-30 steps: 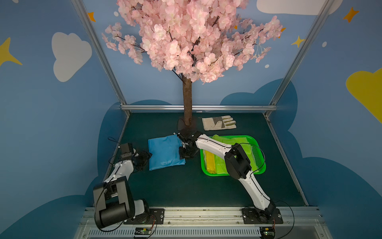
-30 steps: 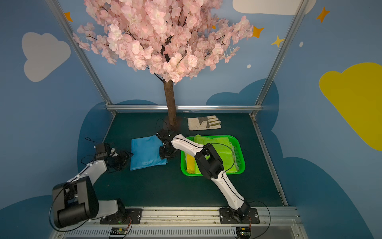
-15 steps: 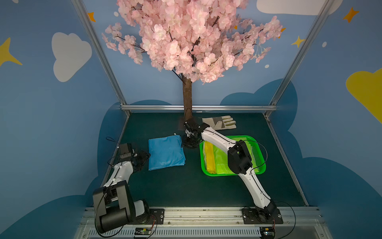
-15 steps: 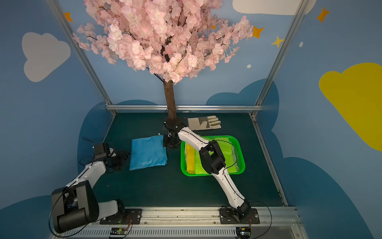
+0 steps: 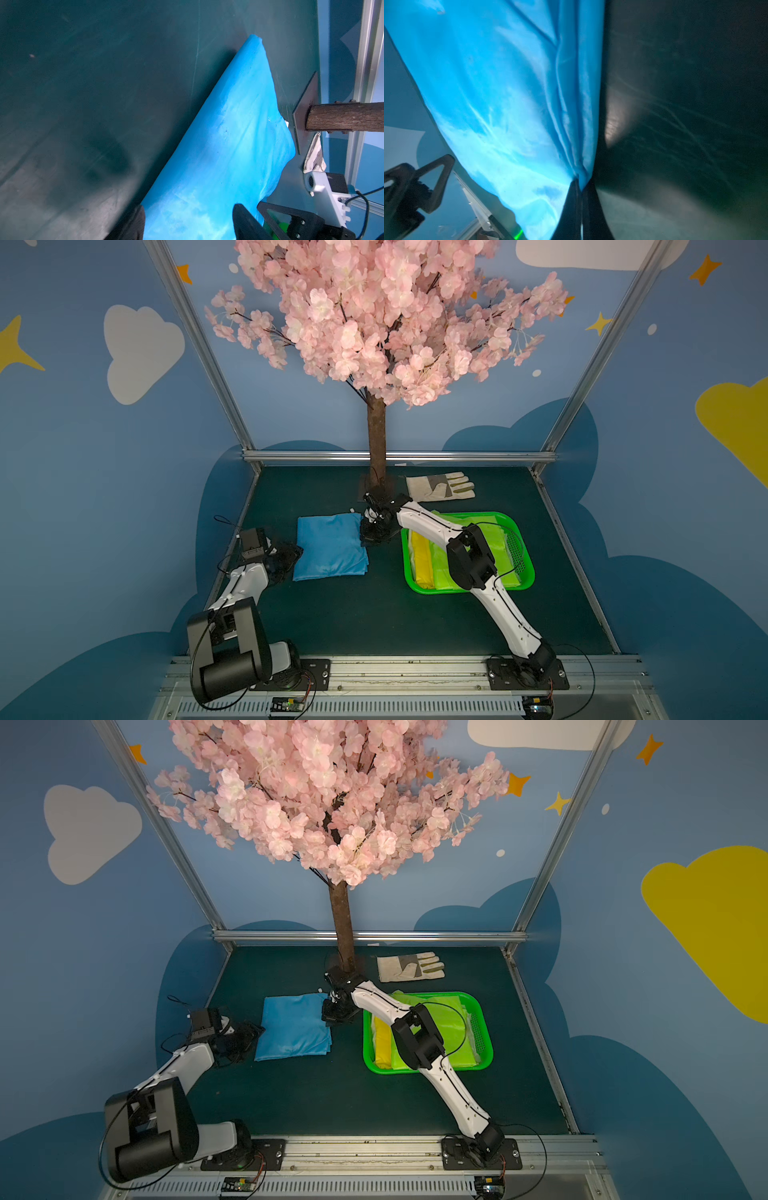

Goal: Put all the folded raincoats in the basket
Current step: Pick up the raincoat from the center of the board, then place the raincoat in the basket.

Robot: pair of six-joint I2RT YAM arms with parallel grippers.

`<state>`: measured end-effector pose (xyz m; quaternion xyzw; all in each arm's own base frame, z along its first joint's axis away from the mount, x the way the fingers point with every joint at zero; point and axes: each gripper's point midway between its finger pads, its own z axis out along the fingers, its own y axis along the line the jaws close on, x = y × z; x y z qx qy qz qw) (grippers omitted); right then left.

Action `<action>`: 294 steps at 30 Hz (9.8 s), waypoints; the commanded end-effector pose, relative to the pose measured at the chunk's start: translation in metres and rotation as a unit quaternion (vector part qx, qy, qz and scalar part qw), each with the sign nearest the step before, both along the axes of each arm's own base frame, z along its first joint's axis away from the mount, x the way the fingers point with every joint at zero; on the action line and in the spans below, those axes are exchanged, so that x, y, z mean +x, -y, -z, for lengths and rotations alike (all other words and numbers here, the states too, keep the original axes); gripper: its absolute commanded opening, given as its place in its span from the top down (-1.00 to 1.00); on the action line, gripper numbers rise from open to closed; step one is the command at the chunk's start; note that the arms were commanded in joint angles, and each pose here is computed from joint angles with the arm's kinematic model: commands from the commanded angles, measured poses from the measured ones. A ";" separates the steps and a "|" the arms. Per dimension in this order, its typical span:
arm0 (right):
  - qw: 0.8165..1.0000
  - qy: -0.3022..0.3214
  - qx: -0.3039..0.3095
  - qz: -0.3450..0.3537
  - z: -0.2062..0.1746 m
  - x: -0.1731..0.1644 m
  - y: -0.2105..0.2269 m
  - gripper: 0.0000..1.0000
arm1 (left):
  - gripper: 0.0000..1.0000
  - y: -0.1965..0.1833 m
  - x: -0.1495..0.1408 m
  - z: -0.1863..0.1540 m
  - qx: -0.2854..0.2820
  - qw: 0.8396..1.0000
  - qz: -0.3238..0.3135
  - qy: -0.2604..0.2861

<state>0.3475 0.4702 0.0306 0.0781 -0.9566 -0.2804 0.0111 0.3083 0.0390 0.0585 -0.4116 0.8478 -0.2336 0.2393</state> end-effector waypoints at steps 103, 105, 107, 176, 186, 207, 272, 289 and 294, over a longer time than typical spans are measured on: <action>0.945 -0.058 -0.243 0.212 -0.108 -0.049 0.449 0.95 | 0.92 0.434 -0.020 -0.082 0.015 0.934 0.357 -0.014; 0.945 -0.057 -0.244 0.212 -0.108 -0.049 0.450 0.91 | 0.91 0.434 -0.023 -0.084 0.013 0.933 0.359 -0.011; 0.945 -0.057 -0.242 0.212 -0.108 -0.049 0.448 0.90 | 0.88 0.431 -0.025 -0.084 0.017 0.933 0.359 -0.013; 0.944 0.082 -0.208 0.242 -0.164 -0.026 0.429 0.64 | 0.37 0.429 0.047 -0.132 0.010 0.895 0.445 0.027; 0.953 0.041 -0.199 0.227 -0.125 0.029 0.421 0.67 | 0.32 0.470 -0.048 -0.110 -0.011 0.858 0.514 -0.002; 0.952 0.032 -0.194 0.235 -0.137 0.010 0.425 0.55 | 0.06 0.433 -0.046 -0.147 0.028 0.864 0.501 0.041; 0.958 -0.042 -0.166 0.229 -0.094 -0.020 0.418 -0.08 | -0.08 0.359 0.013 -0.123 0.017 0.901 0.431 0.036; 0.937 -0.001 -0.202 0.285 -0.126 -0.023 0.462 -0.08 | -0.19 0.328 0.008 -0.104 0.078 0.907 0.414 0.007; 0.938 0.011 -0.192 0.290 -0.134 -0.025 0.460 -0.08 | -0.11 0.333 0.000 -0.074 0.067 0.900 0.429 -0.032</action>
